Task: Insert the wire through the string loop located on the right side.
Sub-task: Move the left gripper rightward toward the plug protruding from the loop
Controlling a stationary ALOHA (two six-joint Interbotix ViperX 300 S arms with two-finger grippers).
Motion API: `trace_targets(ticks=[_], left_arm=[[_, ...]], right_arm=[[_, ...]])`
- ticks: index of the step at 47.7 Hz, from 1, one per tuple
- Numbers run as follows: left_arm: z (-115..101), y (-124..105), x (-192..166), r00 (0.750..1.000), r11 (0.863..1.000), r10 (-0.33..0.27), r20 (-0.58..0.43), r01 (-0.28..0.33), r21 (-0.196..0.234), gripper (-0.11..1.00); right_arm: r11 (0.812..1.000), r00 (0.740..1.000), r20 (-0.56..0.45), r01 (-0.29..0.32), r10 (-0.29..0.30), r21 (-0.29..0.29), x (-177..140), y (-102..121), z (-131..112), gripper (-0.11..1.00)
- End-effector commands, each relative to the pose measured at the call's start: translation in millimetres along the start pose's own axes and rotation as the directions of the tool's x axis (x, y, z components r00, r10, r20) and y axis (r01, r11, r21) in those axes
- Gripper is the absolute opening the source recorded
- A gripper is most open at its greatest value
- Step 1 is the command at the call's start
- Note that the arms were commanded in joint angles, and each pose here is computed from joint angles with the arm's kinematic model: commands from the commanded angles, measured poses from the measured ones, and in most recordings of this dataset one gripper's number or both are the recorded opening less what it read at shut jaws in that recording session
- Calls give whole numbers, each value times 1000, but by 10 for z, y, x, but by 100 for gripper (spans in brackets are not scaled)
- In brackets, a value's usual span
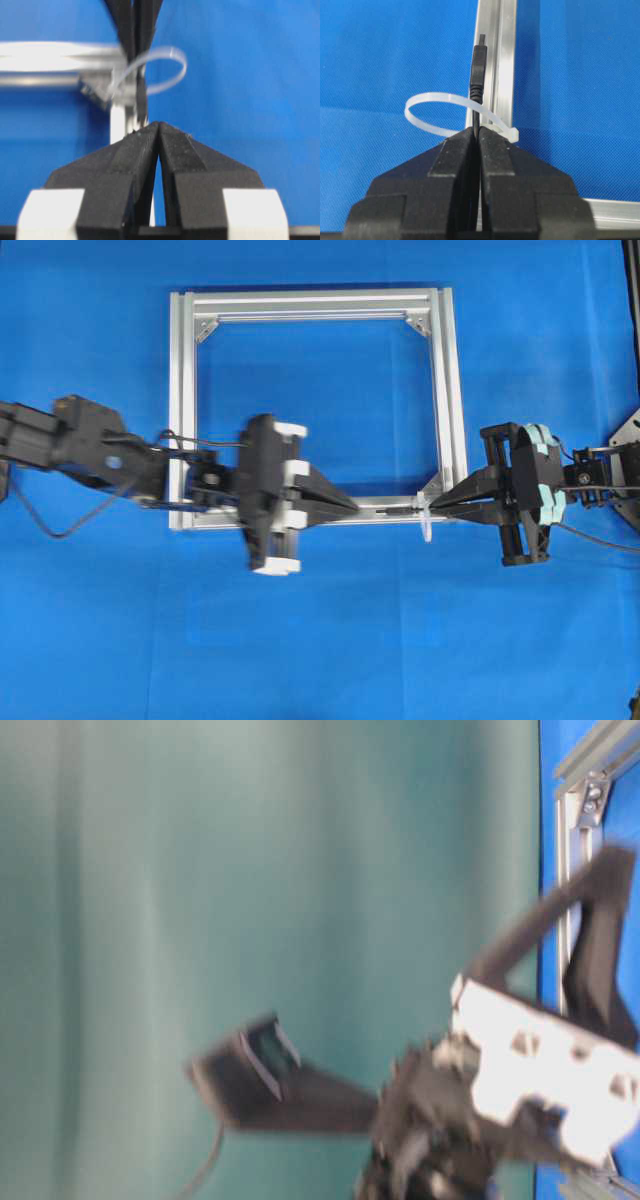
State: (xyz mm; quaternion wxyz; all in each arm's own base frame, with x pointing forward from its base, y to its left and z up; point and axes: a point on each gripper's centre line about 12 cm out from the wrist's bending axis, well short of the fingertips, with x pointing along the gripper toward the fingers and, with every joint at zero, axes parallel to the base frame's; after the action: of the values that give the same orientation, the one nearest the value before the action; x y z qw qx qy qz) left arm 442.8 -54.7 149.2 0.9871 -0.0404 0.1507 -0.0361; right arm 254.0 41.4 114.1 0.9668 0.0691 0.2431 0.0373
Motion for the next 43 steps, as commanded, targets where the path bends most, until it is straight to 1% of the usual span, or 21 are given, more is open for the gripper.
trace_targets(ticks=[1, 7, 12, 28, 31, 35, 38, 40, 43], left_arm=[[249, 12, 143, 999, 1000, 2, 37, -2, -4, 0], [342, 36, 310, 1000, 1000, 8, 27, -8, -5, 0], [350, 74, 388, 1000, 1000, 15, 5, -15, -7, 0], [328, 83, 389, 1000, 1000, 17, -6, -17, -7, 1], [324, 76, 392, 1000, 1000, 16, -4, -16, -8, 3], [333, 68, 394, 1000, 1000, 14, 0, -14, -9, 20], [334, 53, 394, 1000, 1000, 11, 1, -11, -8, 39], [345, 45, 397, 1000, 1000, 10, 4, -10, -9, 53], [344, 37, 397, 1000, 1000, 8, 4, -8, -7, 72]], right_arm=[[1000, 1000, 27, -3, 3, 3, 18, 11, 77, -4], [1000, 1000, 27, -3, 3, 3, 18, 11, 77, -4], [1000, 1000, 29, -3, 3, 3, 20, 13, 83, -4], [1000, 1000, 27, -3, 3, 3, 21, 13, 81, -4], [1000, 1000, 29, -4, 4, 1, 20, 14, 83, -4], [1000, 1000, 29, -3, 3, 3, 20, 13, 83, -4], [1000, 1000, 27, -3, 3, 3, 21, 13, 81, -4], [1000, 1000, 29, -3, 3, 3, 20, 13, 83, -4], [1000, 1000, 29, -2, 2, 4, 21, 9, 84, -4]])
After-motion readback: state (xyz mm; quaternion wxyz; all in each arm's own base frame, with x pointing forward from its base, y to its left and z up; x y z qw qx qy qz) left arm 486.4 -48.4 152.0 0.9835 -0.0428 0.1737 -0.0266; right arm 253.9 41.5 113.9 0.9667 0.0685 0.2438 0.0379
